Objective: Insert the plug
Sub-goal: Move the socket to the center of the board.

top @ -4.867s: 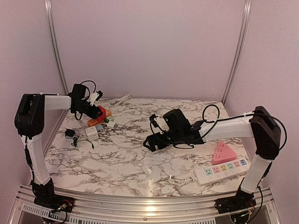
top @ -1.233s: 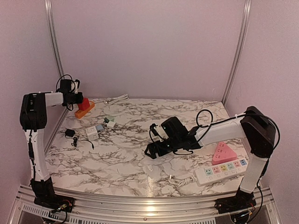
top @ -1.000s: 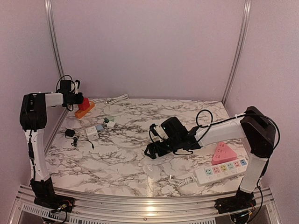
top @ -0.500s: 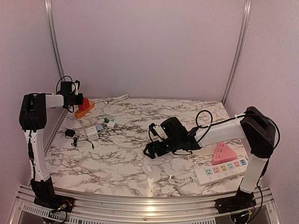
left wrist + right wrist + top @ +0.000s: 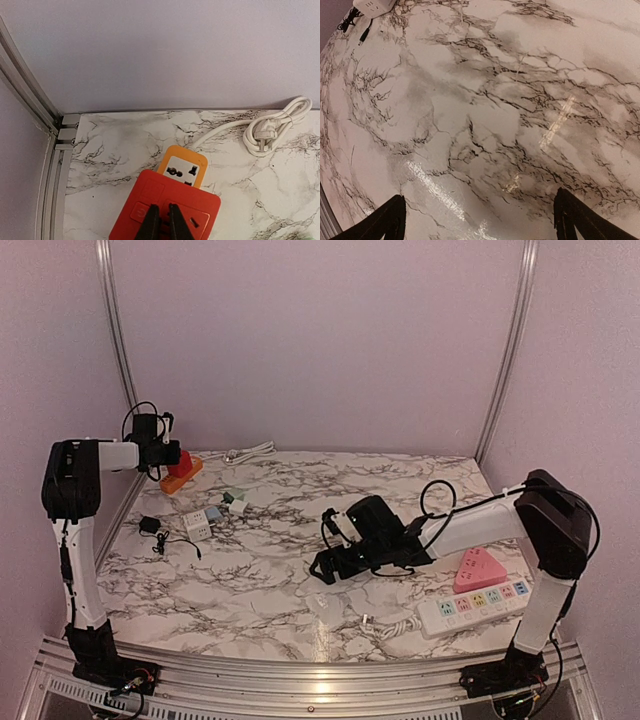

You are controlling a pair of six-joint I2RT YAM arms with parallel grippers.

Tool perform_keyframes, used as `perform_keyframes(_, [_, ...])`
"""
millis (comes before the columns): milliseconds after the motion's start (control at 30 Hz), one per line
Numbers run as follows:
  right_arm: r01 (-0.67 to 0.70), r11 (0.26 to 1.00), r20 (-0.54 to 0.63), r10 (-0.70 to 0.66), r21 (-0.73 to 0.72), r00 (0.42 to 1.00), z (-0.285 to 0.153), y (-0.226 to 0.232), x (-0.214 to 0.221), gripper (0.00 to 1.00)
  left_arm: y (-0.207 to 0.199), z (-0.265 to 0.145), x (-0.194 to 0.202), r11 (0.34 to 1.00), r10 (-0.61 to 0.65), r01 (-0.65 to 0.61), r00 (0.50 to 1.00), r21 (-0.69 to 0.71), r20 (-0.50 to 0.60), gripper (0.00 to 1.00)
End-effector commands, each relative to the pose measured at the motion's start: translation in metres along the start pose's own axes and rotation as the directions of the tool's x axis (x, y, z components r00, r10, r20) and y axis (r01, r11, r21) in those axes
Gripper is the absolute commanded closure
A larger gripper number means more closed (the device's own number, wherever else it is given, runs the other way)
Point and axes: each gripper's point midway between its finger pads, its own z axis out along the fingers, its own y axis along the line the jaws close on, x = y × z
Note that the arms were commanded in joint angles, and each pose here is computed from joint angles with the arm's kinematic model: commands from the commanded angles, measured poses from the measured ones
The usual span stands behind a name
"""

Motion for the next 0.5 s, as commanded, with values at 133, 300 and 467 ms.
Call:
perform_keyframes(133, [0.006,1.000,0.060,-0.005,-0.014,0.998,-0.014,0.011,-0.015,0.03,-0.019,0.012,0.102,0.997,-0.044,0.064,0.942,0.049,-0.333,0.93])
perform_keyframes(300, [0.007,1.000,0.062,-0.006,-0.017,0.998,-0.013,0.012,-0.017,0.03,-0.021,0.008,0.092,0.996,-0.041,0.063,0.949,0.059,-0.314,0.92])
perform_keyframes(467, [0.009,1.000,0.053,-0.008,-0.015,0.999,-0.010,0.011,-0.015,0.03,-0.022,-0.008,0.045,0.996,-0.041,0.056,0.979,0.068,-0.201,0.77])
